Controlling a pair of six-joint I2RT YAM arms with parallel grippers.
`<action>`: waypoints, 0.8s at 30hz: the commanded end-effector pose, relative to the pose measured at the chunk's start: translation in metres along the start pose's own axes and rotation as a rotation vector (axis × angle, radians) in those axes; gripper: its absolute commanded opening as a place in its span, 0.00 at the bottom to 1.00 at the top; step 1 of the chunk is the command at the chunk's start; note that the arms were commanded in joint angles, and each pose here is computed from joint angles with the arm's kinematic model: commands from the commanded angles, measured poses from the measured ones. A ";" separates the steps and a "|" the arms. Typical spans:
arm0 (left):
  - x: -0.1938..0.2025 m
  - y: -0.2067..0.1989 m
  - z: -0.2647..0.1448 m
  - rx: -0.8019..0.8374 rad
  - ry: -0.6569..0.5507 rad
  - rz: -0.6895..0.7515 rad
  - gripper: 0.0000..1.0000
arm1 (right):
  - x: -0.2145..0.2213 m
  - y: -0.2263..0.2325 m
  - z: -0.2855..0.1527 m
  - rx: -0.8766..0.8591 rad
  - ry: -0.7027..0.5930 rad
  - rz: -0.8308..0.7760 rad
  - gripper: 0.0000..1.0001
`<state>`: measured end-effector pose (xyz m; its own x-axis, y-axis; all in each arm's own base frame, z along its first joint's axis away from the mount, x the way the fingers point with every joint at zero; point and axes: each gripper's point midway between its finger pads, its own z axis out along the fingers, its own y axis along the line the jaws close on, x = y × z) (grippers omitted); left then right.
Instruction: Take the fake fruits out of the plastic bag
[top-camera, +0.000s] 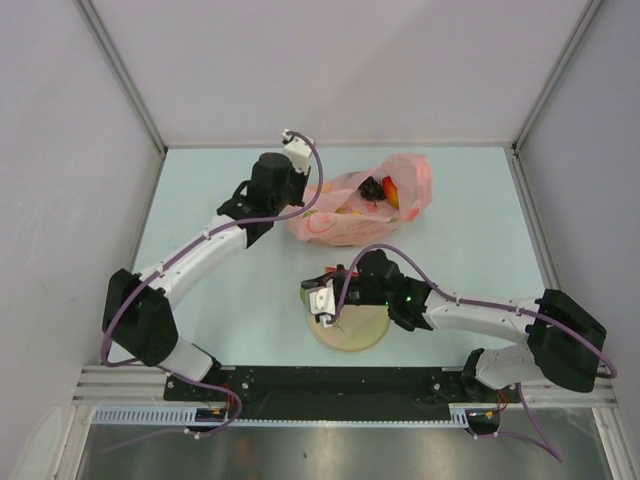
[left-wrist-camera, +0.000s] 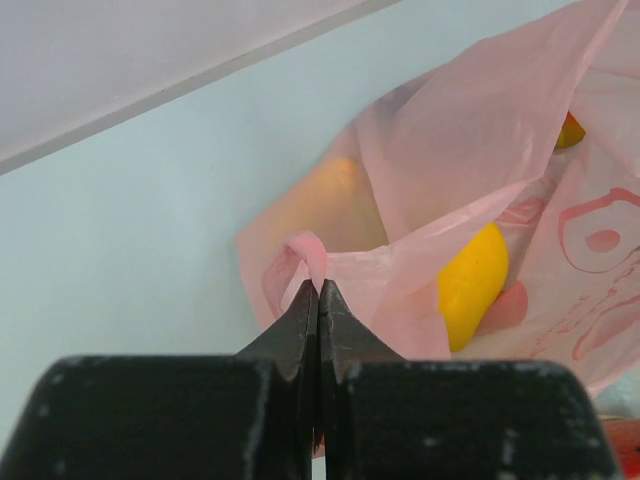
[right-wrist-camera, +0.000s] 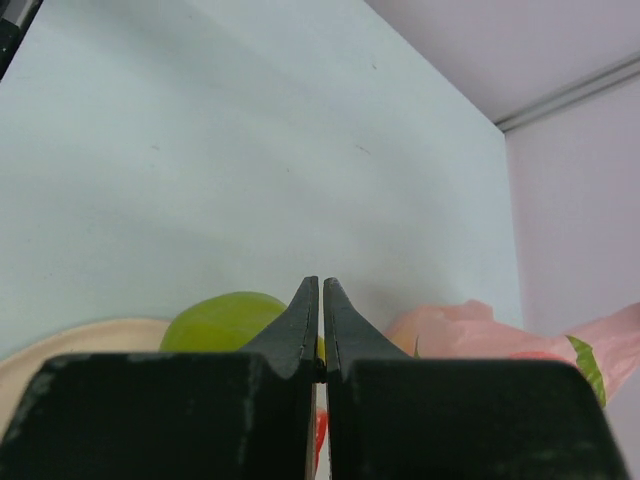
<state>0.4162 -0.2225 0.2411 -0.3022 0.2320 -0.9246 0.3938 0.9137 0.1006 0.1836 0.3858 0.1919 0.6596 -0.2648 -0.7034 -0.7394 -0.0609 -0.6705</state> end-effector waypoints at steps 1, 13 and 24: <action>-0.023 0.007 -0.019 -0.019 -0.085 0.001 0.00 | -0.020 -0.012 0.008 0.060 -0.102 -0.091 0.00; -0.023 0.009 -0.031 -0.013 -0.094 0.016 0.00 | 0.020 0.011 0.015 0.010 0.022 -0.127 0.00; -0.017 0.004 -0.034 0.022 -0.075 0.017 0.00 | 0.050 0.019 0.017 0.030 0.111 -0.118 0.00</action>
<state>0.4016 -0.2133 0.2530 -0.2696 0.2319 -0.9346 0.3996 0.9100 0.1106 0.1975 0.3866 0.1279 0.7079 -0.3684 -0.6027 -0.6786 -0.1181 -0.7249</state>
